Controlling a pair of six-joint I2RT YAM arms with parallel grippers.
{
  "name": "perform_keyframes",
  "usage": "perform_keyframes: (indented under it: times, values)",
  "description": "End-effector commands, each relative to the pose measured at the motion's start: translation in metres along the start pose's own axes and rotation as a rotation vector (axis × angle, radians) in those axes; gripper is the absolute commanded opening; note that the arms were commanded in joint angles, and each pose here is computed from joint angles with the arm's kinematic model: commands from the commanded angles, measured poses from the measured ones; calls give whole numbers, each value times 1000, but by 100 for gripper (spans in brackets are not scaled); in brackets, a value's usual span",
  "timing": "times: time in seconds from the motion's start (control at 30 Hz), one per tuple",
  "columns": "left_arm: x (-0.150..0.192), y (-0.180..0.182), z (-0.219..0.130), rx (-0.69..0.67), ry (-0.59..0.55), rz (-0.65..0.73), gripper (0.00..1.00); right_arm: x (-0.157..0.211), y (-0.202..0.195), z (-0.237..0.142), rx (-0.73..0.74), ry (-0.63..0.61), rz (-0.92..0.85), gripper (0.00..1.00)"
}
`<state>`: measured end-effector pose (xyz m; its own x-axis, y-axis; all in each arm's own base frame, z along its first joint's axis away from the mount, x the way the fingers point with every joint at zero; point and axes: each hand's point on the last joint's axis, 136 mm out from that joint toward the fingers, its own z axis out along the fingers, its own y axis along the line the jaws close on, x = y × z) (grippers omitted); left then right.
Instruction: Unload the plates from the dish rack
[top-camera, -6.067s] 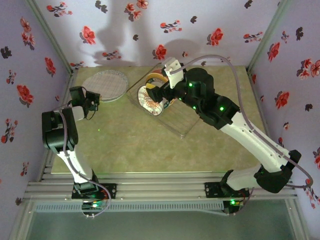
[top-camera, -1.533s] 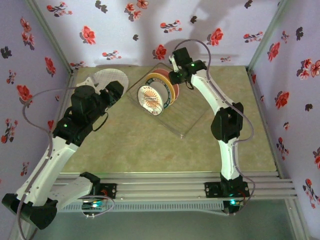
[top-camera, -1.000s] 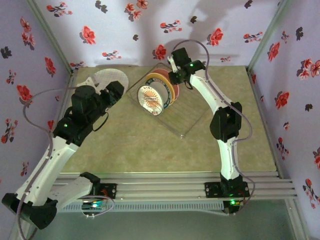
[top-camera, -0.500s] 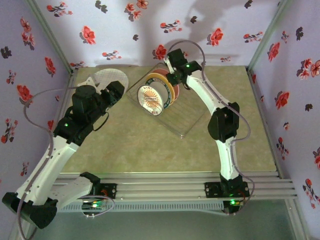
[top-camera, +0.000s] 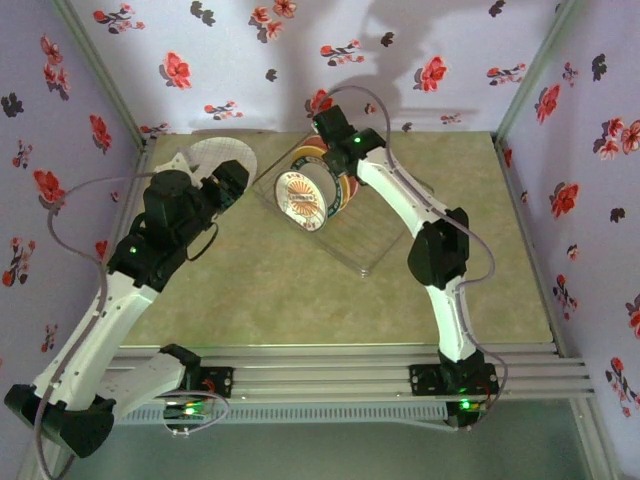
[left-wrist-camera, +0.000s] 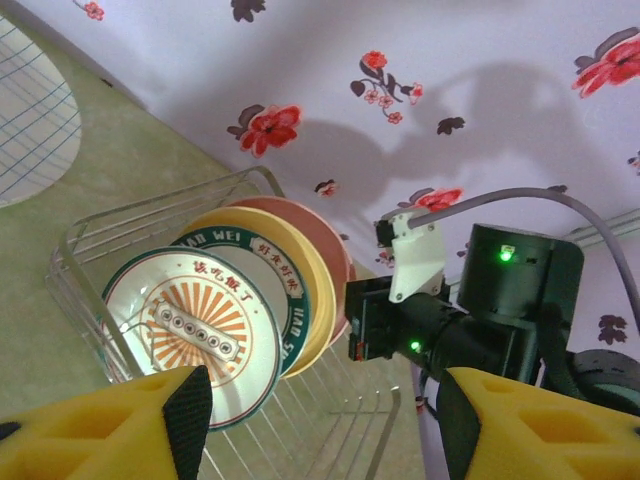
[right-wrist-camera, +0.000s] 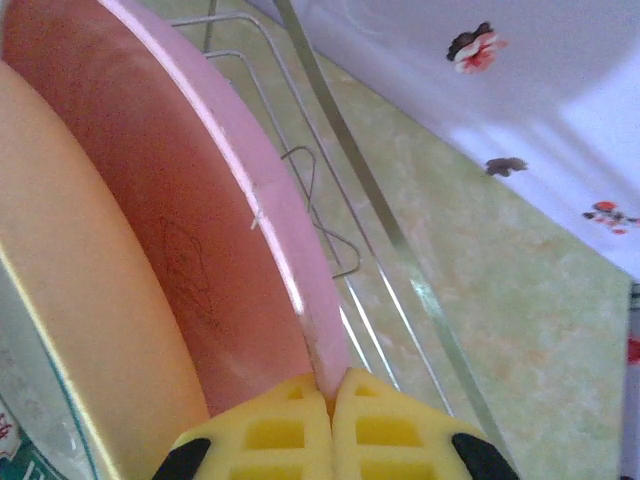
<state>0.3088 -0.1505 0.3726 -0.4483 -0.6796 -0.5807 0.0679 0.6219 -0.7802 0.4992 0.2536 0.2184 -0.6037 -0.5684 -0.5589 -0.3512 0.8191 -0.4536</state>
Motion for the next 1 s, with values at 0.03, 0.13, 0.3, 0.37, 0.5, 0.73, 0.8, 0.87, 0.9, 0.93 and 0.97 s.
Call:
perform_keyframes:
  times: [0.03,0.13,0.3,0.37,0.5,0.73,0.8,0.87,0.9,0.93,0.97]
  values:
    - [-15,-13,-11,105,-103,-58,65,-31,-23,-40,148,-123,14,0]
    - [-17,-14,-18,96,-103,-61,65,-35,-29,-53,190,-147,11,0]
    - [-25,-19,-31,123,-139,-57,65,-36,-43,-70,231,-162,17,0]
    - [-31,-21,-35,139,-173,-61,64,-37,-50,-77,250,-169,21,0]
    - [-40,-23,-38,169,-236,-97,63,-40,-67,-97,289,-197,30,0]
    - [-45,-33,-31,197,-243,-123,62,-36,-107,-135,370,-225,42,0]
    - [-44,-36,-26,205,-230,-124,63,-34,-119,-148,392,-236,49,0]
    - [-41,-39,-19,211,-208,-123,63,-31,-132,-161,412,-247,62,0]
    - [-38,-42,-14,213,-188,-117,63,-28,-139,-169,420,-253,72,0]
    - [-34,-46,-9,216,-162,-106,63,-25,-145,-175,426,-257,81,0]
    - [-30,-50,-3,219,-135,-95,63,-23,-151,-183,429,-266,95,0]
